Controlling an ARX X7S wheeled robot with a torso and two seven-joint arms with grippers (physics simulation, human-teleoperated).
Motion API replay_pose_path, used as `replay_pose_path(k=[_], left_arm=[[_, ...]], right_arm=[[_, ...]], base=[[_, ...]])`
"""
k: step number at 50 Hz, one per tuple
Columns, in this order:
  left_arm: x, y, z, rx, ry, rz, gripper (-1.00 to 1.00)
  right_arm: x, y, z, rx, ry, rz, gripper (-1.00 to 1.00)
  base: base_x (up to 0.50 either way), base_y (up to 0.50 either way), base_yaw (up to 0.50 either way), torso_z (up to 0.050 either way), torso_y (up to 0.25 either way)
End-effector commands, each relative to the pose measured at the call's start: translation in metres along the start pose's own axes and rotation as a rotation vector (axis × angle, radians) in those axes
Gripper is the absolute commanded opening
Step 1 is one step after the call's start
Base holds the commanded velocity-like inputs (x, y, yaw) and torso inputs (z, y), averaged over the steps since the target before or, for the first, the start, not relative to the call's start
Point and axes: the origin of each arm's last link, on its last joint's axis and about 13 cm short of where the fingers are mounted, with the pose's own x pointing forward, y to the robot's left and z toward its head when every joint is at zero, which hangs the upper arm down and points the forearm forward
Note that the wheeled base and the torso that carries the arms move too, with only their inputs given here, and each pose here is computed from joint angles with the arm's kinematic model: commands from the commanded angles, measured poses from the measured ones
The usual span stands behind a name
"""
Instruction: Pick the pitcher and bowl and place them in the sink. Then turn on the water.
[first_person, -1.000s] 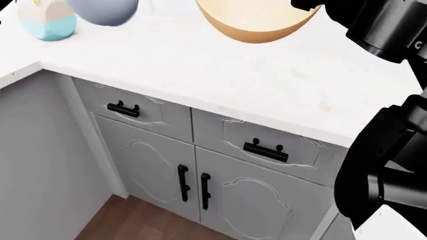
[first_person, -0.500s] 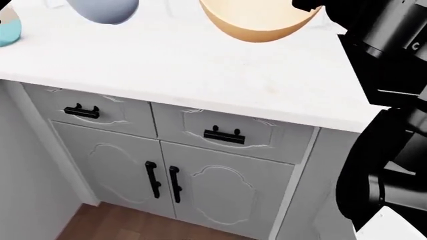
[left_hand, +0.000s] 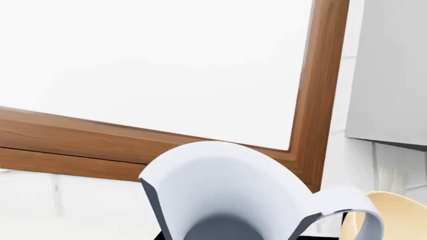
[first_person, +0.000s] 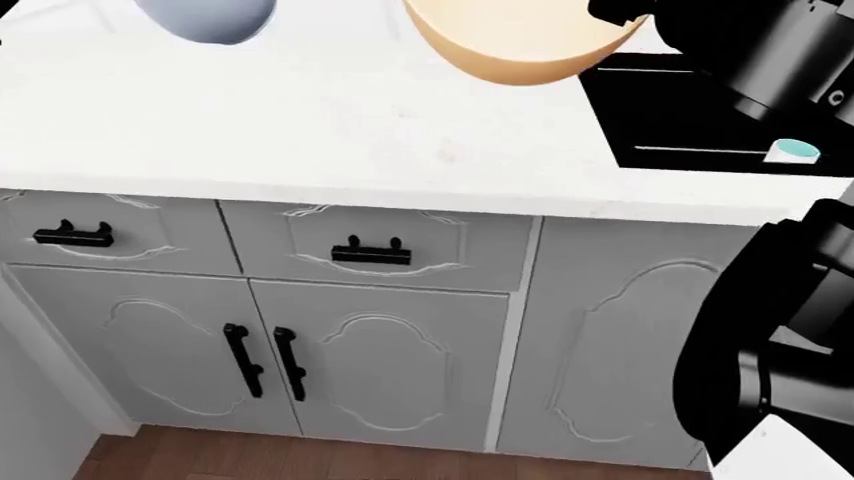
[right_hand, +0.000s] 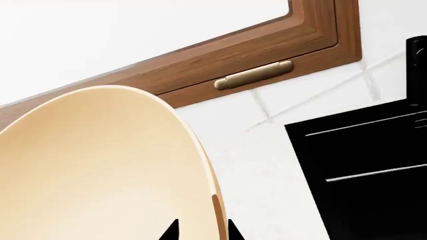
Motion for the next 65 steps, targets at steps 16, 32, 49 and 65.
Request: replay_pose_path(k=[16,32,49,65], left_arm=[[-0.001,-0.001,0.003,-0.023,-0.017,-0.001,-1.00],[-0.001,-0.001,0.003,-0.027,-0.016,-0.004,-1.00],[-0.001,-0.001,0.003,-0.030,-0.020,0.007,-1.00],[-0.001,-0.001,0.003,-0.032,-0.013,0.002,-1.00]], right_arm=[[0.005,0.001,-0.002,-0.003,-0.002,0.035,-1.00],[-0.001,-0.003,0.000,0.009,-0.012,0.042,-1.00],[-0.004,-0.010,0.000,0.013,-0.026,0.013,-1.00],[-0.006,-0.018,-0.002,0.016,-0.031,-0.029,-1.00]], base=[[-0.19,0.09,-0.31,0.000,0.000],[-0.50,-0.01,0.00,0.000,0.001],[-0.50,-0.01,0.00,0.001,0.001],[-0.50,-0.01,0.00,0.000,0.001]])
